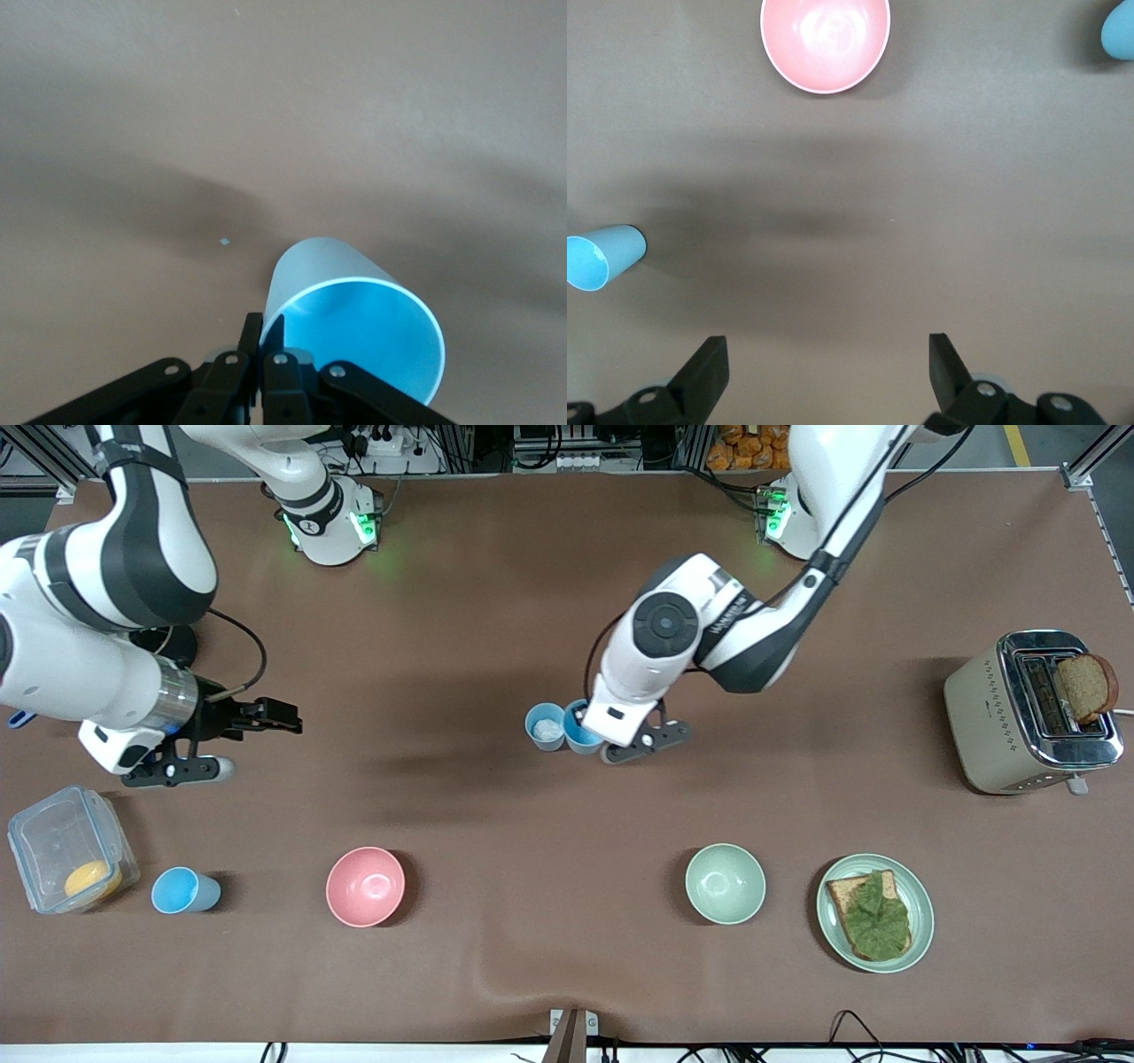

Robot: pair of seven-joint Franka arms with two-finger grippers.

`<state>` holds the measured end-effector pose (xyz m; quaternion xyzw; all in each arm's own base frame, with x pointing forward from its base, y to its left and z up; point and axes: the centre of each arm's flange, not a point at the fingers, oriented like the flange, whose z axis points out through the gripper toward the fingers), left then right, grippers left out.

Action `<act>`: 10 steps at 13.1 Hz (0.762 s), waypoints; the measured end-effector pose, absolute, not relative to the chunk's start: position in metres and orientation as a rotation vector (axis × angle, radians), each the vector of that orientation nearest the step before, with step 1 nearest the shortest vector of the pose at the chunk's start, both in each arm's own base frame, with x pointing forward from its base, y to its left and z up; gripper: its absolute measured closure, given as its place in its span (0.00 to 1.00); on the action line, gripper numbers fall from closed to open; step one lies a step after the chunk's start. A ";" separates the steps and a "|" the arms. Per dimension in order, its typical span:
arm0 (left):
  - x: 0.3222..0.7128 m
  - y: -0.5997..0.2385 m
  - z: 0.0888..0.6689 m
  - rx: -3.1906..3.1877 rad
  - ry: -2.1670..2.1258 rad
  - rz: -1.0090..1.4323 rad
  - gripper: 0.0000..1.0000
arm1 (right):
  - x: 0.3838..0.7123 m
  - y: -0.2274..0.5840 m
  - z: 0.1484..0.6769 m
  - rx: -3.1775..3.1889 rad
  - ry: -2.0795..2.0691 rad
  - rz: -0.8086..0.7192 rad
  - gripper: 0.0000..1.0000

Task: Stack blue cups with both arms
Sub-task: 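Lower the left cup into the other cup and open the left gripper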

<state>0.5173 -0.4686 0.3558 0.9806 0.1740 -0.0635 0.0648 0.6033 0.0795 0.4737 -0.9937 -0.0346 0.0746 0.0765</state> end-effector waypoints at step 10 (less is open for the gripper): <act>0.489 -0.511 0.323 2.962 0.470 -0.232 0.97 | 0.605 0.055 0.483 -2.977 -0.136 0.206 0.00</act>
